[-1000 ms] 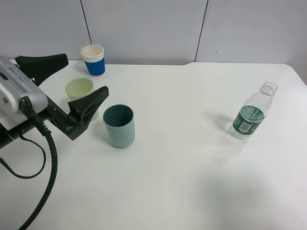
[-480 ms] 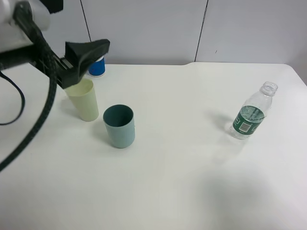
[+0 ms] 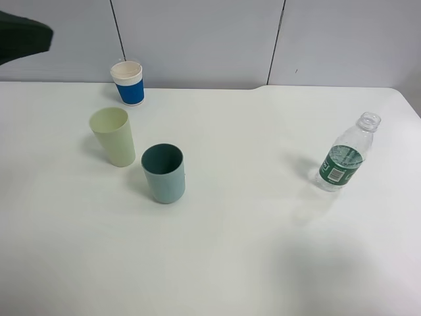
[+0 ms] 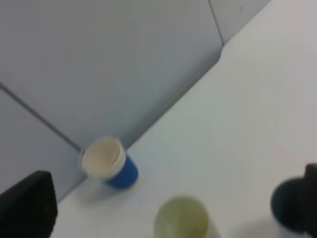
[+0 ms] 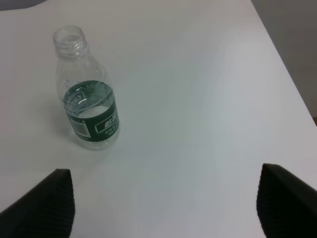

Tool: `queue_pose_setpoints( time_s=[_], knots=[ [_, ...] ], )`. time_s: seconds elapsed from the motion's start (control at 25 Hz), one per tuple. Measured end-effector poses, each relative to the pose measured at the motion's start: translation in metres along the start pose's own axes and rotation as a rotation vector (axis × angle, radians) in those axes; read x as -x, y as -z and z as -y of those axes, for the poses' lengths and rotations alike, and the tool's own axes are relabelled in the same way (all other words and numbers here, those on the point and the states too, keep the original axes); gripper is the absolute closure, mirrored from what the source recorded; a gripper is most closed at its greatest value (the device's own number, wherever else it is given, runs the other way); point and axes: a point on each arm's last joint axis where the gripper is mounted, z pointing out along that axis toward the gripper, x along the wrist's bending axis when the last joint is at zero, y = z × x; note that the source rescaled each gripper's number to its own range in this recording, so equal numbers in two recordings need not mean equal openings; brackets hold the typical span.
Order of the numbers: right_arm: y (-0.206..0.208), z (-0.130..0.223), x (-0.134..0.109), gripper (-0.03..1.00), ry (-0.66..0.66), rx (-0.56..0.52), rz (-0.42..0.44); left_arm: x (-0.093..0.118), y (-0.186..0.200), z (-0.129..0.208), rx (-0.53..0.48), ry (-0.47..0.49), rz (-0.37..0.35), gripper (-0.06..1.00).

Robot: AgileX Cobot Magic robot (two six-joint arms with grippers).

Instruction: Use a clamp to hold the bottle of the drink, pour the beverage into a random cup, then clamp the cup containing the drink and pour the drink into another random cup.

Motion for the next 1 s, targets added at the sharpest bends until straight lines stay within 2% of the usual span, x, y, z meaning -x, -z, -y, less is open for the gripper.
queue_pose_setpoints(
  time_s=[0.24, 0.28, 0.44, 0.76, 1.0],
  knots=[
    [0.000, 0.000, 0.000, 0.53, 0.000, 0.000, 0.000, -0.012, 0.047, 0.018, -0.065, 0.069, -0.107, -0.05],
    [0.000, 0.000, 0.000, 0.53, 0.000, 0.000, 0.000, -0.012, 0.047, 0.018, -0.065, 0.069, -0.107, -0.05],
    [0.000, 0.000, 0.000, 0.53, 0.000, 0.000, 0.000, -0.014, 0.087, 0.031, -0.070, 0.176, -0.208, -0.05],
    [0.000, 0.000, 0.000, 0.53, 0.000, 0.000, 0.000, -0.002, 0.140, 0.055, -0.099, 0.258, -0.351, -0.05],
    [0.000, 0.000, 0.000, 0.53, 0.000, 0.000, 0.000, 0.014, 0.166, 0.072, -0.154, 0.305, -0.424, -0.05]
  ],
)
